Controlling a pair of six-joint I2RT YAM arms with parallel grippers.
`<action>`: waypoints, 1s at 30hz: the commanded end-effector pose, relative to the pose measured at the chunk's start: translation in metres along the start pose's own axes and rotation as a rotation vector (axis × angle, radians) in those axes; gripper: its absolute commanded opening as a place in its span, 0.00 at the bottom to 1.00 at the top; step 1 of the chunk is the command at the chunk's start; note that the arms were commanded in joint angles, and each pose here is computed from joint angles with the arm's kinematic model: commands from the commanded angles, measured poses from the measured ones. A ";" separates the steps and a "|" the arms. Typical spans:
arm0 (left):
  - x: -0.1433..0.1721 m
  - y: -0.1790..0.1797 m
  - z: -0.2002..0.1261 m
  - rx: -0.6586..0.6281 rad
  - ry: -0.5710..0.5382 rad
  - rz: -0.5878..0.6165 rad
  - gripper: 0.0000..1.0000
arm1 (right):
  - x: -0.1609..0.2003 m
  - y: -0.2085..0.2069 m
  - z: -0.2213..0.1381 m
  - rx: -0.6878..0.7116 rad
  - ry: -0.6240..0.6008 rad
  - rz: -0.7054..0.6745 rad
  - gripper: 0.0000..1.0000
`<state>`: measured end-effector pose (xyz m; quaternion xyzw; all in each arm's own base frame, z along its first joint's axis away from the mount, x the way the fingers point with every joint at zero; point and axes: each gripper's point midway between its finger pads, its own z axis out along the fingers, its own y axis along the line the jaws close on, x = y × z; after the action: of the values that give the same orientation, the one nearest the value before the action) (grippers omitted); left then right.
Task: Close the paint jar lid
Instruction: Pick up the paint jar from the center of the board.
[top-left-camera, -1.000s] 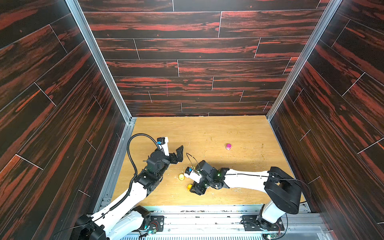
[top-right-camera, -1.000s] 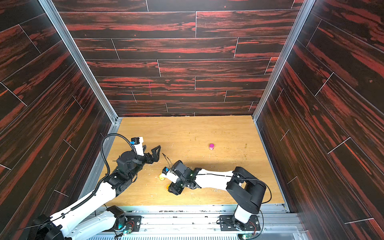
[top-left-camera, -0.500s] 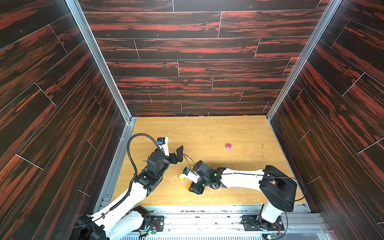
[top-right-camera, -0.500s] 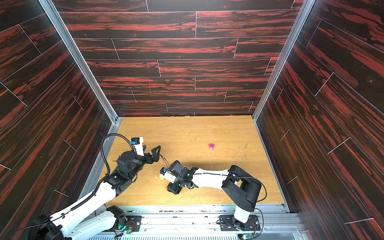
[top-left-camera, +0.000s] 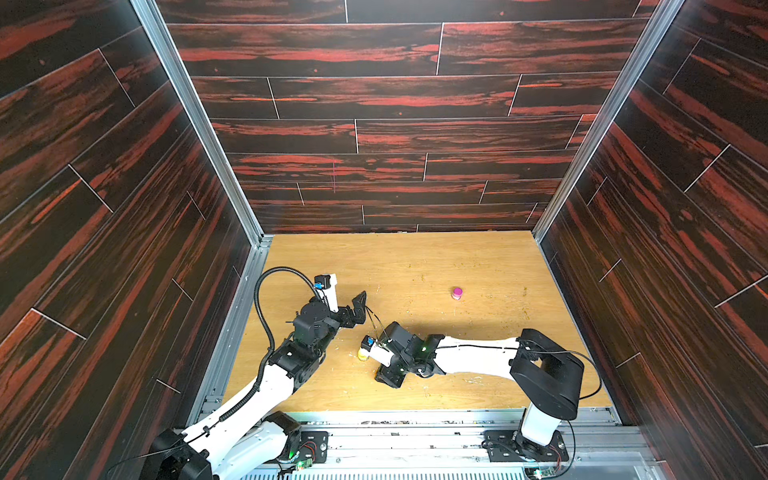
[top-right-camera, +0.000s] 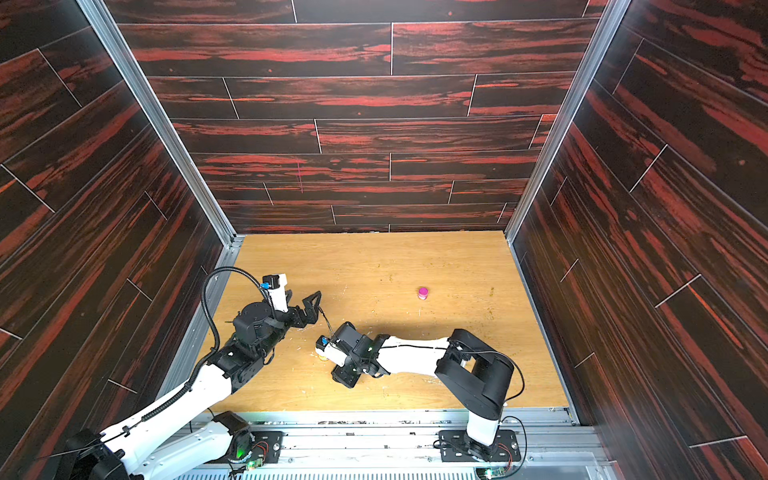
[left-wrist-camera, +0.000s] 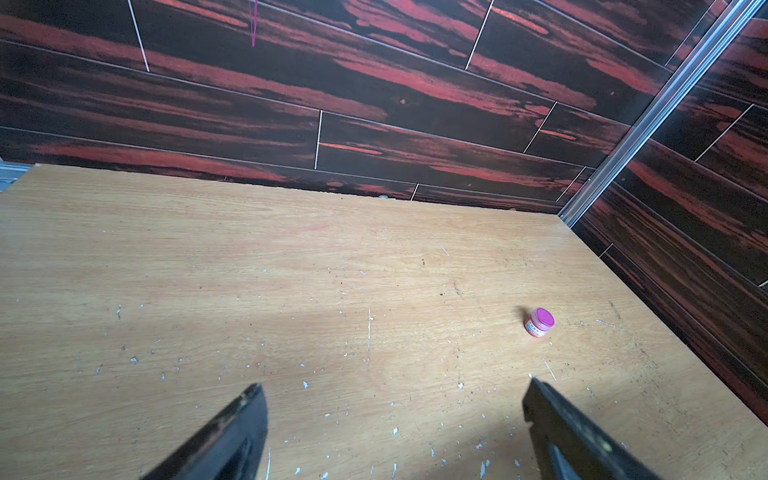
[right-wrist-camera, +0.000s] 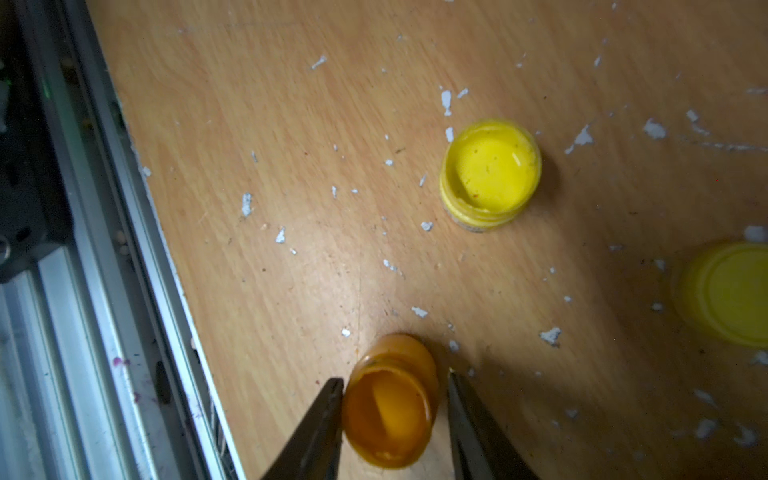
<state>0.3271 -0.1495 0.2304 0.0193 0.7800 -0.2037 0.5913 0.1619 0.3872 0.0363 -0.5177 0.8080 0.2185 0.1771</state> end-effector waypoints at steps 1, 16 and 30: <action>0.002 0.006 -0.004 -0.021 0.003 0.014 1.00 | 0.003 -0.001 0.007 0.011 0.031 -0.006 0.41; 0.002 0.005 -0.002 -0.018 0.003 0.022 1.00 | 0.001 -0.003 0.004 0.032 0.036 -0.006 0.27; -0.027 -0.013 0.000 0.068 -0.098 0.009 1.00 | -0.024 -0.045 -0.055 0.144 -0.051 0.133 0.25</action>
<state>0.3282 -0.1524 0.2390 0.0269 0.7669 -0.2138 0.6045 0.1928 0.3650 0.0605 -0.4711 0.8402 0.1816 0.1978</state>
